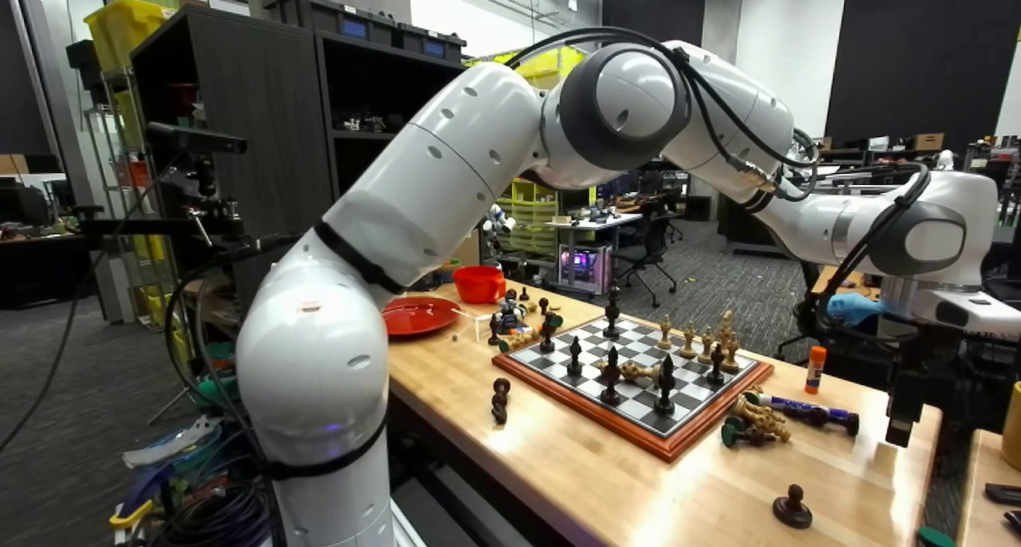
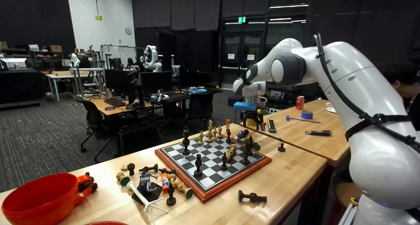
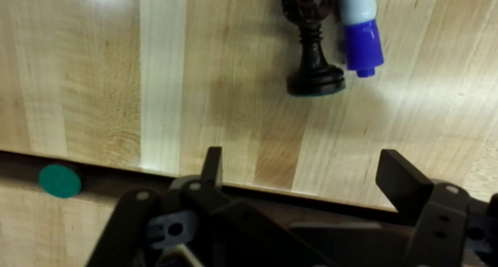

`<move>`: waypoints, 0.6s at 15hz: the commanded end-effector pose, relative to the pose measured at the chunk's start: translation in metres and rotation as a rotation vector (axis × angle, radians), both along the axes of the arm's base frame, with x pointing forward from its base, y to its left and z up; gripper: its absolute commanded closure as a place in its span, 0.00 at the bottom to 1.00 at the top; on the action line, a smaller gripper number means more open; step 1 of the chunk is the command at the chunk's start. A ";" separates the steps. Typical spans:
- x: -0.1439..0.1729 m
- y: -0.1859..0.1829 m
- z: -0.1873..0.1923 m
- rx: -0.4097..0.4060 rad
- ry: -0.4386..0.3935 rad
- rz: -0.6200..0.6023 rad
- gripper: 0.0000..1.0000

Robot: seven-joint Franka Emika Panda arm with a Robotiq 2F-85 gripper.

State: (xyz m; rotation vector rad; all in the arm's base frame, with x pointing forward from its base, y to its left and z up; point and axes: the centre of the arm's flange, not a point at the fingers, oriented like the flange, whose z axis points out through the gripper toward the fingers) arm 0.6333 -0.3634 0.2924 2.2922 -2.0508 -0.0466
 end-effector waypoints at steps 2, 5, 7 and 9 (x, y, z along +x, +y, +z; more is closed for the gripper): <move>0.011 -0.001 0.001 0.034 0.015 -0.005 0.00; 0.012 0.002 -0.004 0.046 0.031 -0.003 0.00; 0.011 0.004 -0.008 0.057 0.040 0.001 0.00; 0.011 0.008 -0.011 0.068 0.045 0.015 0.27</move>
